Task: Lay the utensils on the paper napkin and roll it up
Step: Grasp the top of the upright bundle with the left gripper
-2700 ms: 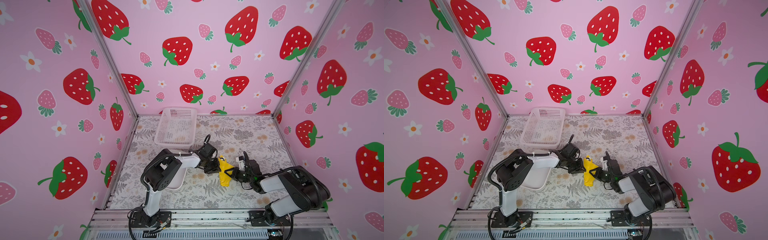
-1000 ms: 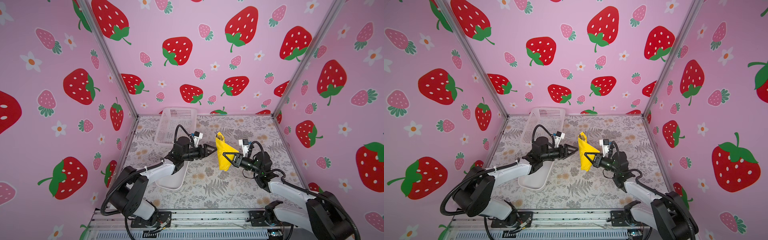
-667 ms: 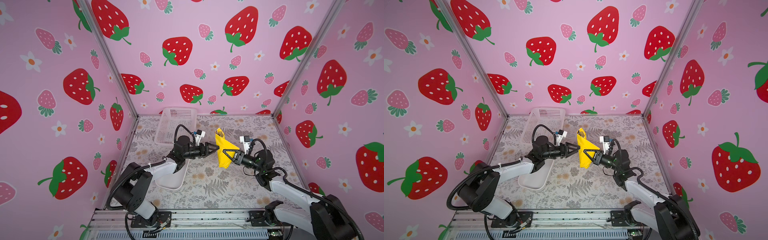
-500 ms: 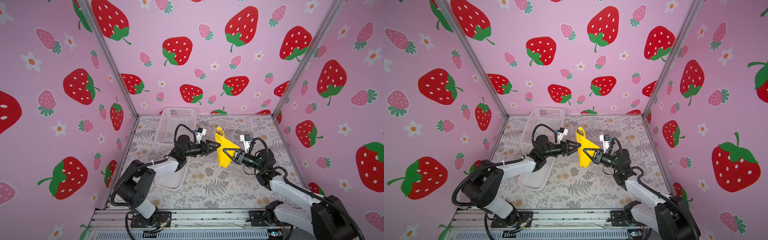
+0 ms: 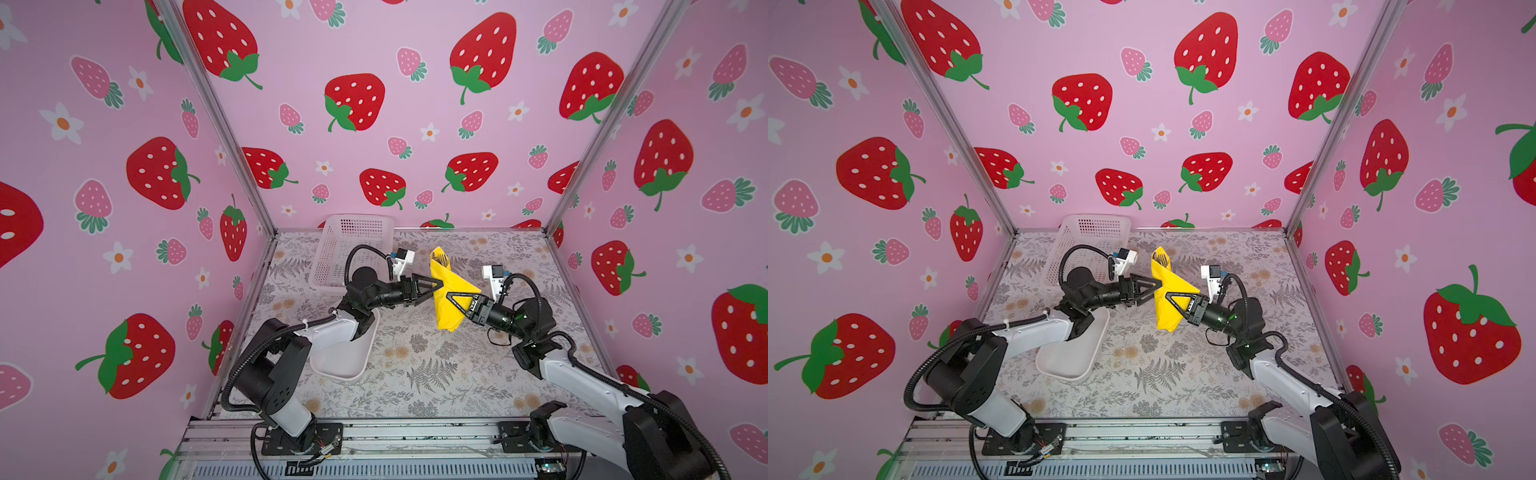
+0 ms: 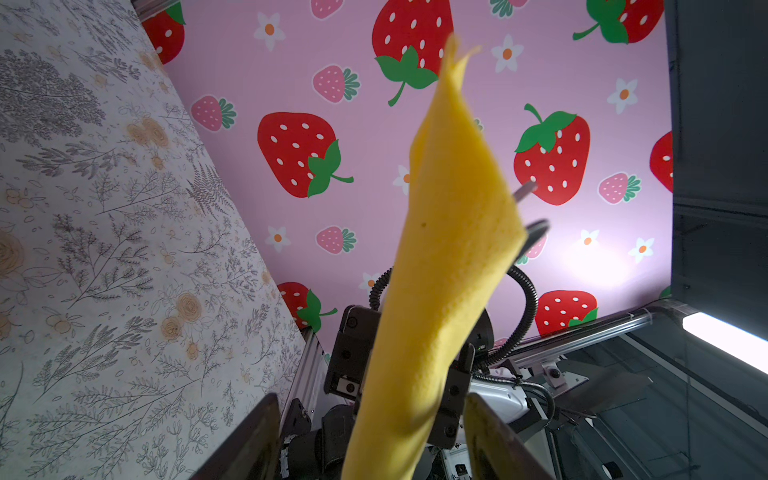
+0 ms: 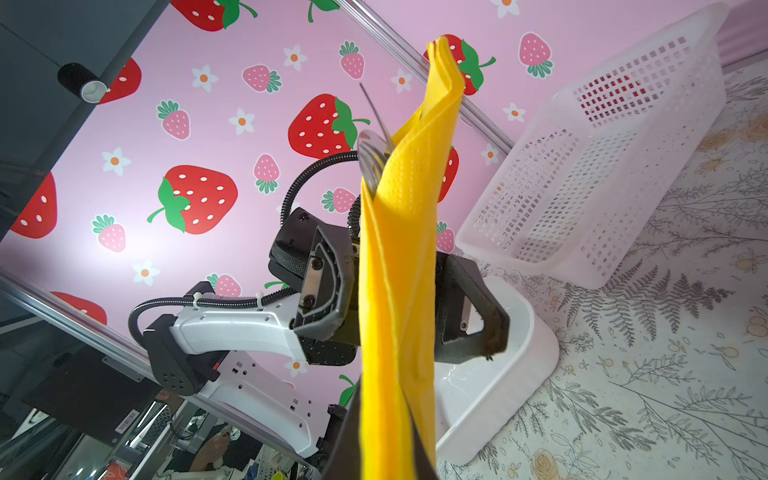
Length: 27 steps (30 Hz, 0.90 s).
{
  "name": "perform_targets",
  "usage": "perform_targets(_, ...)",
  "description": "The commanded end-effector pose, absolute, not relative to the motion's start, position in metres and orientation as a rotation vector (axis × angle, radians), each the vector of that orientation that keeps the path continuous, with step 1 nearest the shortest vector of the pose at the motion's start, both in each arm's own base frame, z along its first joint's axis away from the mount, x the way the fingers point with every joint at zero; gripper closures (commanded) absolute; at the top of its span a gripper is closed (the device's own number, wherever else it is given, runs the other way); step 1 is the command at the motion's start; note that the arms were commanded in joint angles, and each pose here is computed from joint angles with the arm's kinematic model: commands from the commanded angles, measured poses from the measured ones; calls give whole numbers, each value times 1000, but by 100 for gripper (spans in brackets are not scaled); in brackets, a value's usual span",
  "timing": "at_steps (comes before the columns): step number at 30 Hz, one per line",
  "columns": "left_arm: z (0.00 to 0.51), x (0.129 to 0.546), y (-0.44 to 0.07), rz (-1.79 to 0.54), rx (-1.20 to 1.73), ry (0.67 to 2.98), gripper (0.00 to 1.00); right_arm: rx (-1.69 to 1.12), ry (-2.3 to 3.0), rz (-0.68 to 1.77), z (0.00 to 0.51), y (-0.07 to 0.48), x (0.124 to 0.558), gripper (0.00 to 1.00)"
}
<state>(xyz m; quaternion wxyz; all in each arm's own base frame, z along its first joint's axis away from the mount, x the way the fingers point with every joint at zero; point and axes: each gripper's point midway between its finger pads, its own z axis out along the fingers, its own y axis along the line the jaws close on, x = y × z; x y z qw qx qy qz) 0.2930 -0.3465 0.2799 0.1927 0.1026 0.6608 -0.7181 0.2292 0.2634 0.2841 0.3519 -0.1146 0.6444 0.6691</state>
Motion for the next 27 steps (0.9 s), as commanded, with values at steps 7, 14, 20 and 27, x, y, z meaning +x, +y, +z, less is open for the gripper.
perform_targets(7,317,280,-360,-2104,443,1731,31,-353,1501,1789,330,261,223,91)
perform_targets(14,324,276,-363,-2120,463,1708,41,-338,1501,1793,330,261,225,91)
perform_targets(20,329,275,-362,-2123,463,1694,54,-337,1505,1797,329,261,225,91)
perform_targets(27,333,277,-363,-2134,450,1670,64,-328,1513,1798,326,261,225,91)
